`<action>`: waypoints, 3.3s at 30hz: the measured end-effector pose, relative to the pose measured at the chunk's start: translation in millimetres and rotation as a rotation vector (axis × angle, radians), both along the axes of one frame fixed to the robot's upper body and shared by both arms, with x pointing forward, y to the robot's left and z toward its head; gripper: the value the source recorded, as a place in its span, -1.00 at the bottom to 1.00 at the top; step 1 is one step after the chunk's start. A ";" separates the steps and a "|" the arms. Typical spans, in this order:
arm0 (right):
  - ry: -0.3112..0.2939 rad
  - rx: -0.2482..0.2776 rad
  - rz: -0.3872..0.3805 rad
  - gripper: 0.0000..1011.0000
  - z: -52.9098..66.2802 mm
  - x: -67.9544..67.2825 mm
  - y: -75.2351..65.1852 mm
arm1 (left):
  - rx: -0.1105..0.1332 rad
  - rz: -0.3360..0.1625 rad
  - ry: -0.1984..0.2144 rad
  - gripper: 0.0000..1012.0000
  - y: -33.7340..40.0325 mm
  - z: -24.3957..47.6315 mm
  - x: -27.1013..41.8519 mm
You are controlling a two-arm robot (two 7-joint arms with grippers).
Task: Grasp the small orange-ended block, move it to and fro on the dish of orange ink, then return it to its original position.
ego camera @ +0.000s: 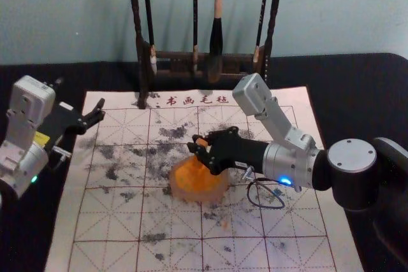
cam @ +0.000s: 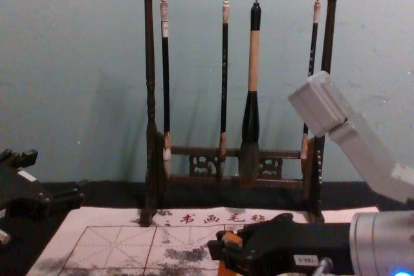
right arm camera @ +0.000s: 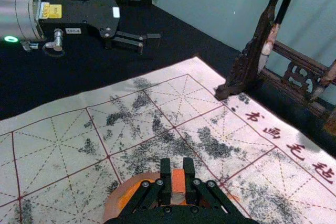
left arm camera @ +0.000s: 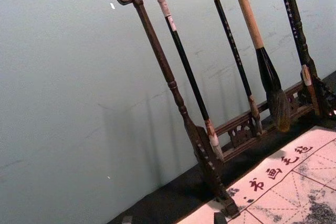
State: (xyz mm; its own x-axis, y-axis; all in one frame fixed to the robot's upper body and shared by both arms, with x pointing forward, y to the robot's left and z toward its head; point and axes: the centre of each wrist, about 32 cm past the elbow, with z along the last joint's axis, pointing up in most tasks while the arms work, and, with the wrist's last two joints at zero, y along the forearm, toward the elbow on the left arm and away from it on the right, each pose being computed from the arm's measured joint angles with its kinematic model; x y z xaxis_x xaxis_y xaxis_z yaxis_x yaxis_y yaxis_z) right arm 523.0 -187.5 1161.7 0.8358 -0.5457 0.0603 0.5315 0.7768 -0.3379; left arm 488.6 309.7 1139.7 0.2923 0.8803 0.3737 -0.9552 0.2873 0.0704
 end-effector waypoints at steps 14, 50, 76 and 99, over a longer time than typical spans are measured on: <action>-0.011 0.015 -0.002 -0.73 5.6 -2.9 -5.2 | 0.000 0.000 0.000 0.98 0.0 0.0 0.0; -0.045 0.058 -0.189 -0.73 38.7 -44.9 -76.4 | 0.000 0.000 0.000 0.98 0.0 0.0 0.0; 0.011 0.063 -0.246 -0.73 27.2 -45.5 -66.4 | 0.000 0.000 0.000 0.98 0.0 0.0 0.0; 0.013 0.051 -0.255 -0.73 21.3 -40.6 -61.8 | 0.000 0.000 0.000 0.98 0.0 0.0 0.0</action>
State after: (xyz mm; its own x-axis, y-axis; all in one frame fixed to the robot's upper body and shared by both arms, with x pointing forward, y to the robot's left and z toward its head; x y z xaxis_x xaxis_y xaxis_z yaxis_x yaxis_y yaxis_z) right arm 482.5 -249.3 1183.0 0.6717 -0.7406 0.0172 0.7079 0.6348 -0.3095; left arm 488.6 309.7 1139.8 0.2923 0.8803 0.3737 -0.9553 0.2873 0.0702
